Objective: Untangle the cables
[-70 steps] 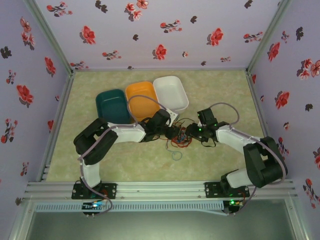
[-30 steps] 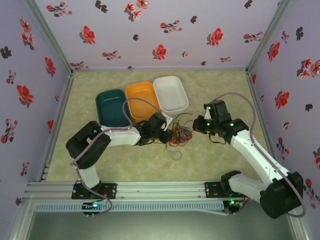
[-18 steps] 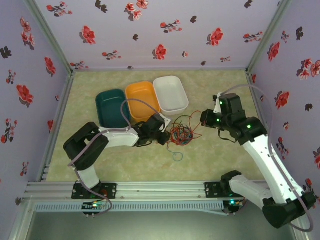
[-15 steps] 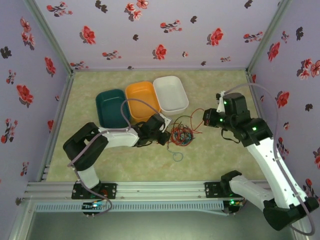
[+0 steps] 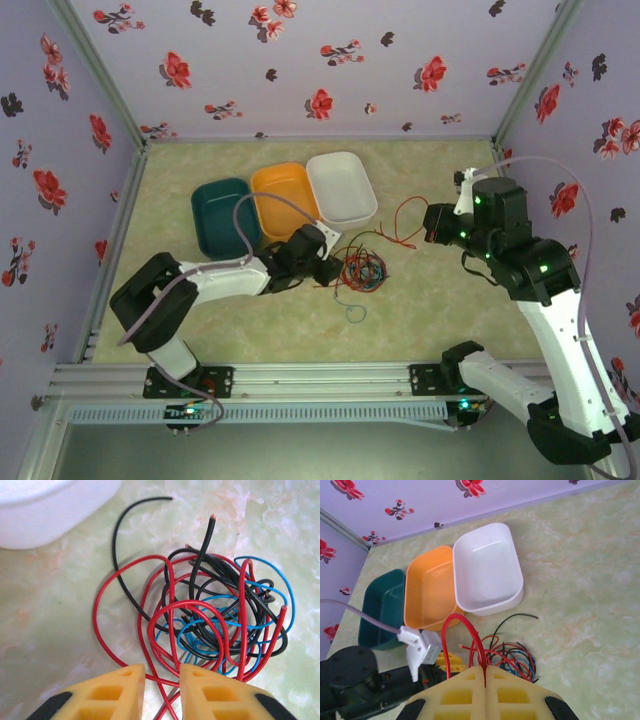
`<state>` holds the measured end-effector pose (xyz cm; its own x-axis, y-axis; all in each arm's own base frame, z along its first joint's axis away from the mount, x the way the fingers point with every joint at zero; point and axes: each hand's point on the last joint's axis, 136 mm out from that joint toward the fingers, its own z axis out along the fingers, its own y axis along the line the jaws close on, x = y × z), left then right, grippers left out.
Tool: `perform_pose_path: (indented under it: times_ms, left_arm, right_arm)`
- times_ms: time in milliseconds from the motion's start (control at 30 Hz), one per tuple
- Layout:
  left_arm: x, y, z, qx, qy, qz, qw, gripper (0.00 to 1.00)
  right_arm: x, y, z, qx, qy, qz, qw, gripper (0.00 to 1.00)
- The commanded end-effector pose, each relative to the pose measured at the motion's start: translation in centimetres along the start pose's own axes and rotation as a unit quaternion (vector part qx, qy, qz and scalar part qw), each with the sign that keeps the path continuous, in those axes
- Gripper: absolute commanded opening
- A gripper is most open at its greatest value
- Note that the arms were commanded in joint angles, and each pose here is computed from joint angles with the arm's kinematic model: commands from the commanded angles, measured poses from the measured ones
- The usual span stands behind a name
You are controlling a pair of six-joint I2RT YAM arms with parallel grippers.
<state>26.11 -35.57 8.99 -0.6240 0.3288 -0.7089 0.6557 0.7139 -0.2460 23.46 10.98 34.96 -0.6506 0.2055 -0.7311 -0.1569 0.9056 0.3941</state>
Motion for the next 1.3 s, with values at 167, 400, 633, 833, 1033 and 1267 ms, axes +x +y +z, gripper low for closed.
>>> perform_pose_path:
  times_ms: [167,400,633,833,1033,1267]
  left_arm:
    - [-2.9,2.2,-5.4,-0.071,-0.090,-0.013,0.993,0.45]
    - [-5.0,4.4,-10.1,-0.129,-0.170,-0.036,0.976,0.76]
    - [-6.2,6.1,-13.9,-0.160,-0.226,-0.053,0.959,1.00]
    - [-5.5,7.7,-15.6,-0.184,-0.243,-0.069,0.950,1.00]
    - [-5.1,9.0,-16.8,-0.200,-0.253,-0.096,0.942,1.00]
    - [-4.3,10.0,-17.2,-0.205,-0.259,-0.122,0.936,1.00]
  right_arm:
    - [-4.6,1.8,3.9,-0.019,-0.062,-0.022,0.998,0.00]
    - [-8.0,3.3,8.6,-0.024,-0.080,-0.047,0.995,0.00]
    - [-10.3,3.4,12.9,0.001,-0.082,-0.065,0.995,0.00]
    - [-11.1,3.5,16.4,0.022,-0.074,-0.081,0.994,0.00]
    - [-11.1,3.6,20.3,0.042,-0.062,-0.101,0.992,0.00]
    - [-9.4,2.7,26.0,0.062,-0.016,-0.113,0.992,0.00]
